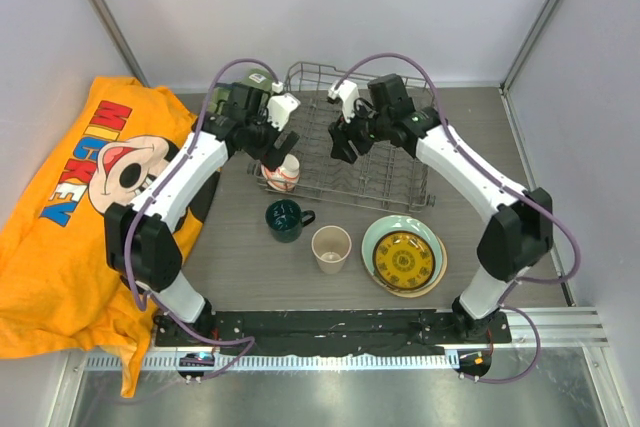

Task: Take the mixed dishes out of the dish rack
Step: Pick up the bowl from the dish rack.

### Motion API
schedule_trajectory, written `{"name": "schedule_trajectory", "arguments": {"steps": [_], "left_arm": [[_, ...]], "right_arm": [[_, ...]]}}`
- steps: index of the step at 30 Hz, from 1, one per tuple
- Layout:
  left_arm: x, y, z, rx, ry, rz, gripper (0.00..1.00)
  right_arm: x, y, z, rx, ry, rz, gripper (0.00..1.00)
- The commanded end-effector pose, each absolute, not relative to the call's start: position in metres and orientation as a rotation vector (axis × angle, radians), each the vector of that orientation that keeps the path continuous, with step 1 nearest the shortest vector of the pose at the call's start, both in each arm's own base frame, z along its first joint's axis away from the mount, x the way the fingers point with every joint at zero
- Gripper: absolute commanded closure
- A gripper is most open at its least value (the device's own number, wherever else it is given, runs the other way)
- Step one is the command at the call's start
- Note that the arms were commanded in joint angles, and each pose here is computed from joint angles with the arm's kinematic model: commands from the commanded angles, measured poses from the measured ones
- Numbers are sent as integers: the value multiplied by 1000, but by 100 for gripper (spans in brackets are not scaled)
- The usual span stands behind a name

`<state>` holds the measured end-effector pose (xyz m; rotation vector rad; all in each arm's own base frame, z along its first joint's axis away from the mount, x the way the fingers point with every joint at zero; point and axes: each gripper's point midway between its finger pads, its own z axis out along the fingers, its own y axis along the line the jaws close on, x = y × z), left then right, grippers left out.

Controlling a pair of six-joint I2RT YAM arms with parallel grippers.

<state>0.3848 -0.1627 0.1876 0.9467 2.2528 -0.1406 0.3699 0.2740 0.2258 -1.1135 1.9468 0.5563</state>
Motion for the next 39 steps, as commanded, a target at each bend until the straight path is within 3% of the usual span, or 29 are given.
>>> {"name": "schedule_trajectory", "arguments": {"steps": [1, 17, 39], "left_arm": [[394, -162, 218, 854, 2150, -212, 4], [373, -124, 222, 788, 2160, -269, 1], [366, -113, 215, 751, 2184, -270, 0]], "right_arm": [[388, 306, 246, -1075, 1880, 700, 34], [421, 363, 193, -1096, 1932, 991, 23], [433, 391, 155, -1081, 1992, 1114, 7]]}}
